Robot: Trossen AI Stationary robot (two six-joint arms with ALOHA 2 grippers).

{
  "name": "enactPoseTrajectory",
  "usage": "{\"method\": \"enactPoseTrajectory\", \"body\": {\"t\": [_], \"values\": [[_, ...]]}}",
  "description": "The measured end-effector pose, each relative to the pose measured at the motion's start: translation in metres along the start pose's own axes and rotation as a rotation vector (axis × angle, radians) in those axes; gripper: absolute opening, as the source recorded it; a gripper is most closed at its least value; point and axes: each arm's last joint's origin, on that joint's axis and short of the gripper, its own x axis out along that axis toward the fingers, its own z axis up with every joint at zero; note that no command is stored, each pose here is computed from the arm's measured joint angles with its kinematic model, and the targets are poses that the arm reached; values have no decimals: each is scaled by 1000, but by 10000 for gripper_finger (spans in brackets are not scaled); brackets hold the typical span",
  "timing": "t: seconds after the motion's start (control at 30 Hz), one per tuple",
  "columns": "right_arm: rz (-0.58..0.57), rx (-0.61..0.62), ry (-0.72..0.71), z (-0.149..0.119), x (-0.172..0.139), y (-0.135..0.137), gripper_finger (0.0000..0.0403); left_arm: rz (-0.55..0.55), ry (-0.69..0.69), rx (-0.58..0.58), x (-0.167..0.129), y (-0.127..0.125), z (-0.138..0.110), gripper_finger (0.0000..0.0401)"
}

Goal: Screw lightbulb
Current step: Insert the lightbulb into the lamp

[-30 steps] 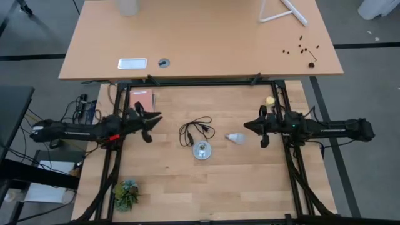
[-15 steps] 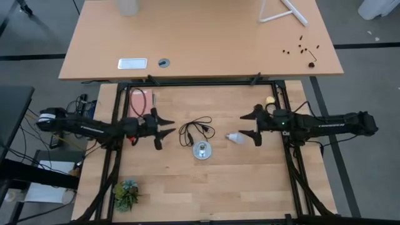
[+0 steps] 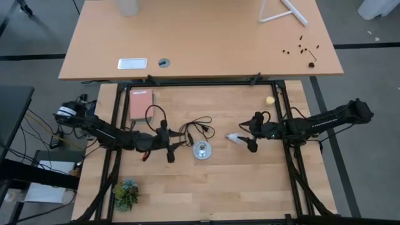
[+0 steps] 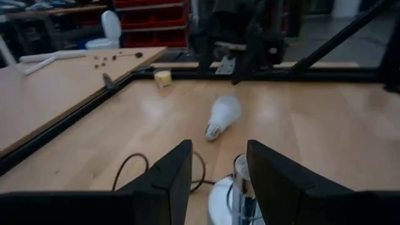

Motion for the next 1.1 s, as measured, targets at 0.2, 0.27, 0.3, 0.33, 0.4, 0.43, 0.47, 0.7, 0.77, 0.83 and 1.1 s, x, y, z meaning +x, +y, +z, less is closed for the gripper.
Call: {"method": "enactPoseTrajectory", "body": {"t": [0.2, 0.27, 0.3, 0.33, 0.4, 0.43, 0.47, 0.7, 0.77, 0.83, 1.1], "values": [[25, 72, -69, -30, 9, -2, 348, 6, 27, -29, 6, -8, -14, 158], [28, 83, -81, -33, 10, -3, 348, 7, 41, -50, 8, -9, -20, 157], [30, 84, -84, -35, 10, -3, 348, 9, 51, -62, 10, -10, -24, 157], [31, 84, -83, -36, 11, -3, 348, 10, 57, -71, 11, -10, -27, 157], [29, 80, -74, -38, 13, -2, 348, 12, 69, -81, 13, -12, -33, 157], [26, 76, -65, -39, 14, -2, 348, 15, 66, -84, 15, -12, -35, 157], [23, 71, -54, -40, 15, -2, 348, 24, 63, -87, 16, -13, -37, 157], [20, 37, -48, -43, 25, 1, 348, 0, 66, -96, 21, -17, -51, 178], [21, 26, -55, -43, 27, 3, 348, -41, 69, -98, 25, -20, -53, 195], [20, 18, -51, -44, 30, 3, 348, -73, 79, -94, 30, -24, -56, 215], [1, 9, -8, -53, 40, 4, 348, -50, 114, -23, 55, -38, -71, 274]]}}
